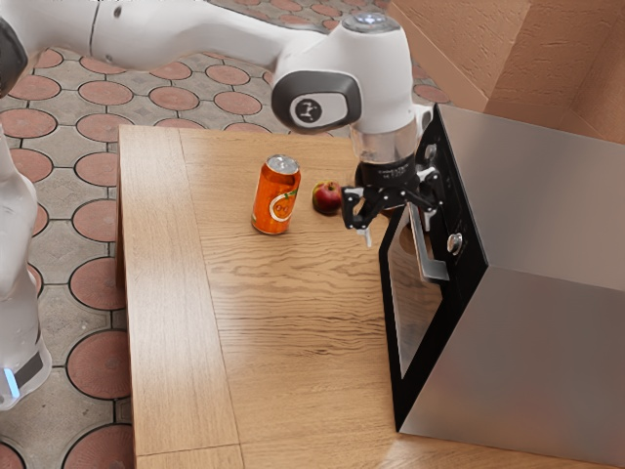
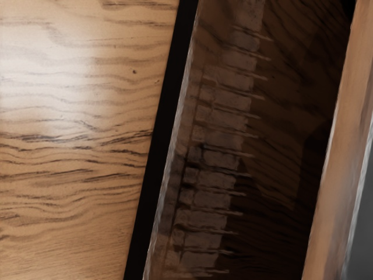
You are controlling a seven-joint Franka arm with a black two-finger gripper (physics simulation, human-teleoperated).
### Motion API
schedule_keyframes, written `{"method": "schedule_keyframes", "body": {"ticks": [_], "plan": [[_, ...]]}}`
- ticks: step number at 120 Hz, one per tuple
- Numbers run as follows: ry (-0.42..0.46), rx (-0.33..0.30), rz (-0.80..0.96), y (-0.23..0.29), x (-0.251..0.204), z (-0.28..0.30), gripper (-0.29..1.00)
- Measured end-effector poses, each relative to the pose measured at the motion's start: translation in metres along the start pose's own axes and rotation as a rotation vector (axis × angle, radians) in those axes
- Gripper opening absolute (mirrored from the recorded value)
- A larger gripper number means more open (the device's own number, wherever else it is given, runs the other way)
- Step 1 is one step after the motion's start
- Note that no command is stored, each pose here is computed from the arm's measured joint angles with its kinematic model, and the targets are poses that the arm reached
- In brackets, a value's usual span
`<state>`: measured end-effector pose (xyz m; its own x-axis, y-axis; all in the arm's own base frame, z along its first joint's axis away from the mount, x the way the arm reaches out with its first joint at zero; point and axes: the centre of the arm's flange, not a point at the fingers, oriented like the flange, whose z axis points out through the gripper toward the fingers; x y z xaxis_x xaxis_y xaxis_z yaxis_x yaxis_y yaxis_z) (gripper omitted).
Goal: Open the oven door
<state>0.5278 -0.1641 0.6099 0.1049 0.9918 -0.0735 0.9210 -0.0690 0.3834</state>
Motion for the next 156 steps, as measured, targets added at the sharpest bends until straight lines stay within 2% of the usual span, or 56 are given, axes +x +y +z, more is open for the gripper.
{"method": "schedule_keyframes", "body": {"ticks": [14,37,80,91,102,110,114,121,130,137,145,156], "plan": [[-0.005,0.007,-0.016,-0.001,0.006,0.003,0.7],[0.0,0.021,-0.038,-0.035,0.016,0.005,0.7],[0.039,-0.065,-0.11,-0.131,0.038,-0.025,0.69],[0.059,-0.113,-0.149,-0.163,0.039,-0.039,0.69],[0.165,-0.252,-0.187,-0.211,0.01,-0.068,0.68],[0.168,-0.288,-0.188,-0.214,-0.012,-0.078,0.69],[0.124,-0.279,-0.211,-0.198,-0.01,-0.088,0.69],[0.026,-0.27,-0.301,-0.149,0.027,-0.122,0.69],[-0.002,-0.234,-0.319,-0.075,0.055,-0.167,0.7],[0.004,-0.151,-0.379,-0.043,0.095,-0.162,0.7],[-0.004,-0.034,-0.456,-0.032,0.127,-0.139,0.7],[0.016,0.103,-0.539,-0.036,0.142,-0.115,0.7]]}}
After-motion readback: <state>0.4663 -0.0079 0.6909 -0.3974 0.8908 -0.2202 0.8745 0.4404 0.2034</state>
